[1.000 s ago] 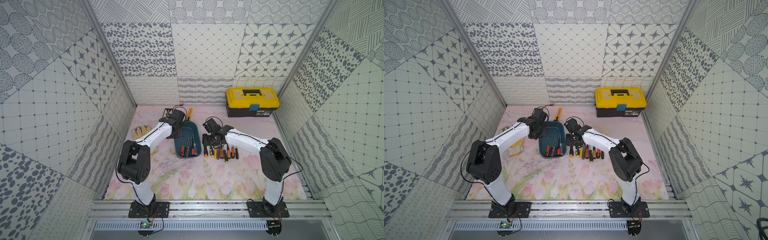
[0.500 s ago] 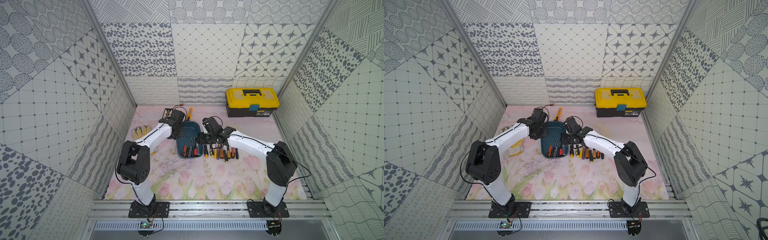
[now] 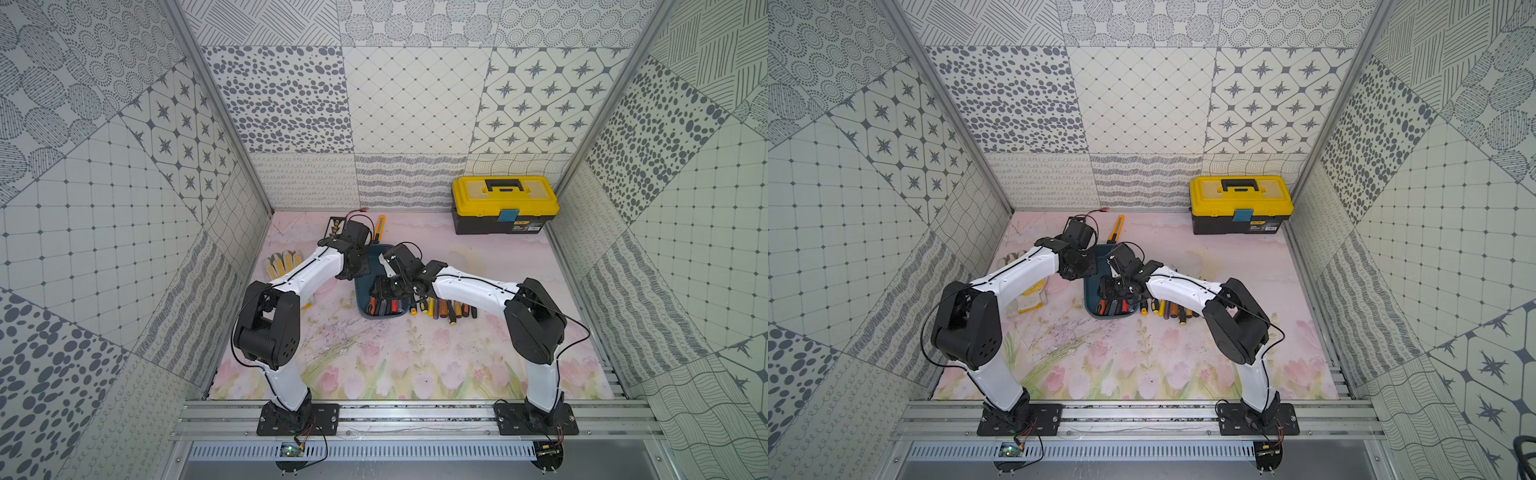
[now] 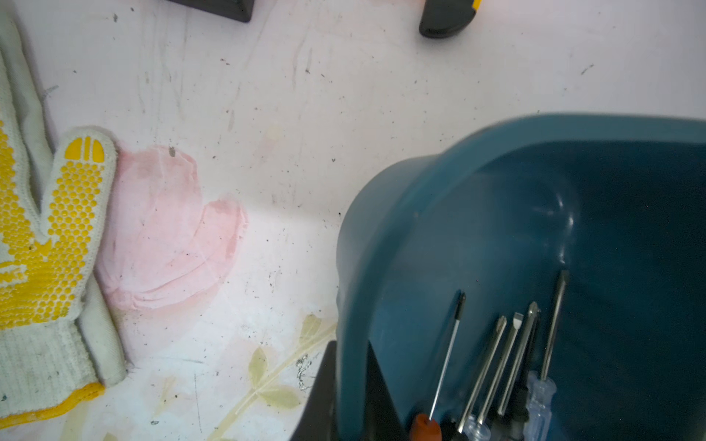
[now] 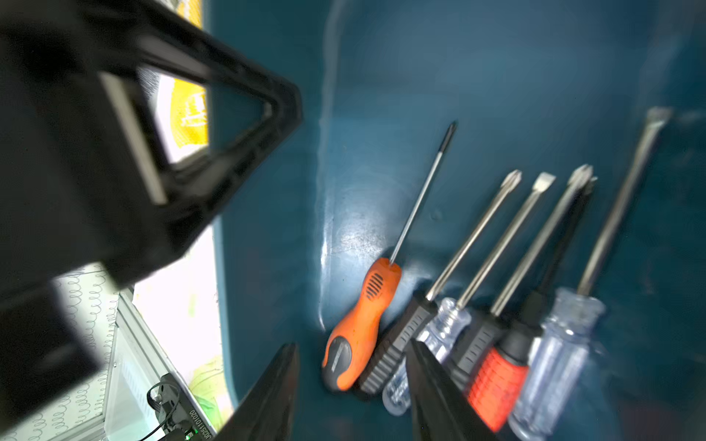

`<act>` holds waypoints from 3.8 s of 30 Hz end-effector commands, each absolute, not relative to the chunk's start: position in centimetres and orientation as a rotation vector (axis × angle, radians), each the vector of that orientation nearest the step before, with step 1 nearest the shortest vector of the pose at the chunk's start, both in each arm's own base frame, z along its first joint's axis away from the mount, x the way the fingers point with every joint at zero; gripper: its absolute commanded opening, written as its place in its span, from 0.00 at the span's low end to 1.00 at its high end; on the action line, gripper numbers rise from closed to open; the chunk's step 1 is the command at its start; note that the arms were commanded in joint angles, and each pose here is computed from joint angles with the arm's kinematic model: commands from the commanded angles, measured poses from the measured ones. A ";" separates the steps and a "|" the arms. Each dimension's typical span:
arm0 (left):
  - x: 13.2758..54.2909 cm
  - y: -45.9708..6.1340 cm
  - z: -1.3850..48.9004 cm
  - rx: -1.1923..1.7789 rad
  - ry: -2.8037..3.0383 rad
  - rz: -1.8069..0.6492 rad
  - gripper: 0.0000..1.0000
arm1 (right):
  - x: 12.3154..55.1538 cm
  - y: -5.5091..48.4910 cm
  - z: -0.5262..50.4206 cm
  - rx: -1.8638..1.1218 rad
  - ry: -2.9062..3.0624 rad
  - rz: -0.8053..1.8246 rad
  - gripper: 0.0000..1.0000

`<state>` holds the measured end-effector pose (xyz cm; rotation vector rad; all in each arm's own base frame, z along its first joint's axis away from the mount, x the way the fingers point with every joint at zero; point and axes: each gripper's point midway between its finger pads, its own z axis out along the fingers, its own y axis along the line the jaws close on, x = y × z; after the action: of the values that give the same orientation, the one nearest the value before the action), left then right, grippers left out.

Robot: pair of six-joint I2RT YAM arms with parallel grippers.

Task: Take out the screwdriver from the storage box
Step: Pick up the screwdriver from the storage box, then place the screwdriver at the center of the board.

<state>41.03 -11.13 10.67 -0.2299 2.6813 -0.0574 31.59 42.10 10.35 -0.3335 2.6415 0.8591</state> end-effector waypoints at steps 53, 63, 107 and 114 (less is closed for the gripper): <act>42.1 -10.6 12.0 -0.269 2.634 -0.041 0.00 | 32.0 44.8 8.8 -0.287 2.656 0.832 0.00; 42.3 -9.4 12.5 -0.253 2.625 0.043 0.00 | 33.0 44.5 14.1 -0.318 2.494 0.895 0.00; 40.8 -5.3 9.4 0.015 2.727 0.365 0.00 | 34.3 34.0 4.9 -0.318 2.825 0.396 0.00; 40.4 -5.5 8.2 0.035 2.777 0.358 0.00 | 34.4 32.8 3.7 -0.321 2.860 0.277 0.00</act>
<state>41.48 -5.85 9.34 -0.0271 2.7076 0.3315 34.16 33.18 4.11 -0.3130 2.8549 0.3423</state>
